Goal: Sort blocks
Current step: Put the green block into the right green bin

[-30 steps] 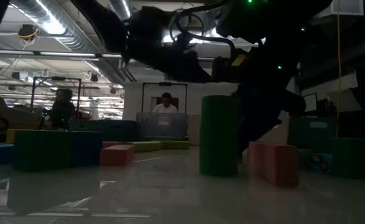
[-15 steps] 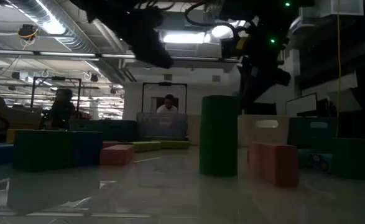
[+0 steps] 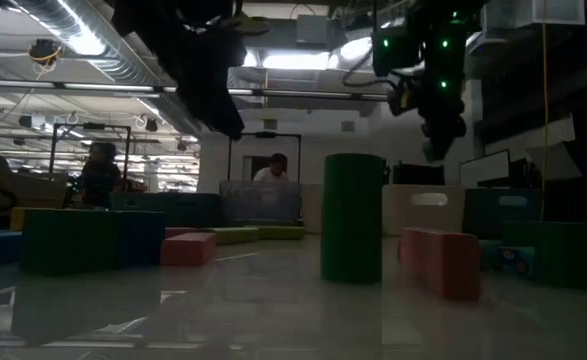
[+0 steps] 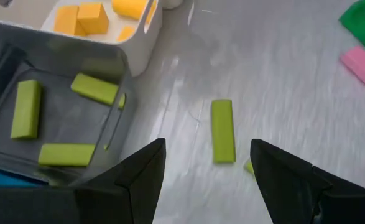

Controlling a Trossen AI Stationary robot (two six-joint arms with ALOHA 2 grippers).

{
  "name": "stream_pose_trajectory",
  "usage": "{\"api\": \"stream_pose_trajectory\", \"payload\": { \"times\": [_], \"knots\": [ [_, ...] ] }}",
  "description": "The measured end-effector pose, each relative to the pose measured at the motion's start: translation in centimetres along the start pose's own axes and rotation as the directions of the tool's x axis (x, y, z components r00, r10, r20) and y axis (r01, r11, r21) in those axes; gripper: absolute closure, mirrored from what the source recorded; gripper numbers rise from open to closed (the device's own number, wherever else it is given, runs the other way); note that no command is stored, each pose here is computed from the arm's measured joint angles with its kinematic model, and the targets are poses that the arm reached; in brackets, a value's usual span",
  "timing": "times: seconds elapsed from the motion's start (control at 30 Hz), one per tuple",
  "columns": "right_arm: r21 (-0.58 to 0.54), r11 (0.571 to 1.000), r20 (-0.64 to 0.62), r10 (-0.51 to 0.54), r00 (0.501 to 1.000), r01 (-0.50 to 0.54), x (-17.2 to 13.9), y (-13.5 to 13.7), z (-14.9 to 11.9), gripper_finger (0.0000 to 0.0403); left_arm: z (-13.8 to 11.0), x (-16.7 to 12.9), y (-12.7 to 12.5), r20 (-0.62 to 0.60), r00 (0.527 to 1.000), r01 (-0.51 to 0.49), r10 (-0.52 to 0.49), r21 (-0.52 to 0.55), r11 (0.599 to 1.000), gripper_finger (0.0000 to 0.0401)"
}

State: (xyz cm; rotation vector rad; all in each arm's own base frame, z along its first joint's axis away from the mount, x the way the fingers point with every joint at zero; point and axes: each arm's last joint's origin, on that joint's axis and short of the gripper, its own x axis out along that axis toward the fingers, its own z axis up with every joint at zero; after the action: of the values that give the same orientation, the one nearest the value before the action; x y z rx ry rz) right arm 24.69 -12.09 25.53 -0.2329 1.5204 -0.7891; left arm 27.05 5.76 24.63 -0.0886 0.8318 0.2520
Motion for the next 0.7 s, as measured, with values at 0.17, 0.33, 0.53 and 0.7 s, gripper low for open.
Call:
{"api": "stream_pose_trajectory", "payload": {
  "times": [0.17, 0.33, 0.53, 0.7],
  "knots": [
    [0.110, 0.994, -0.110, -0.007, 0.994, 0.019, 2.7, -3.7, -1.0, 0.0263, -0.2, 0.3, -0.6, -0.015, 1.000, 0.014, -0.014, 0.001, 1.000, 0.0178],
    [0.222, 0.975, -0.187, 0.009, 0.982, 0.033, 4.8, -6.6, -2.3, 0.0263, -0.2, 1.4, -1.4, -0.023, 0.999, 0.030, -0.031, -0.018, 0.999, 0.0178],
    [0.319, 0.947, -0.195, 0.107, 0.975, -0.040, 6.1, -8.3, -3.3, 0.0260, -0.7, 3.3, -2.6, -0.069, 0.996, 0.044, -0.049, -0.075, 0.996, 0.0178],
    [0.340, 0.937, -0.186, 0.145, 0.972, -0.074, 6.3, -8.5, -3.5, 0.0229, -1.4, 5.0, -3.8, -0.122, 0.990, 0.050, -0.064, -0.115, 0.992, 0.0178]
  ]
}}
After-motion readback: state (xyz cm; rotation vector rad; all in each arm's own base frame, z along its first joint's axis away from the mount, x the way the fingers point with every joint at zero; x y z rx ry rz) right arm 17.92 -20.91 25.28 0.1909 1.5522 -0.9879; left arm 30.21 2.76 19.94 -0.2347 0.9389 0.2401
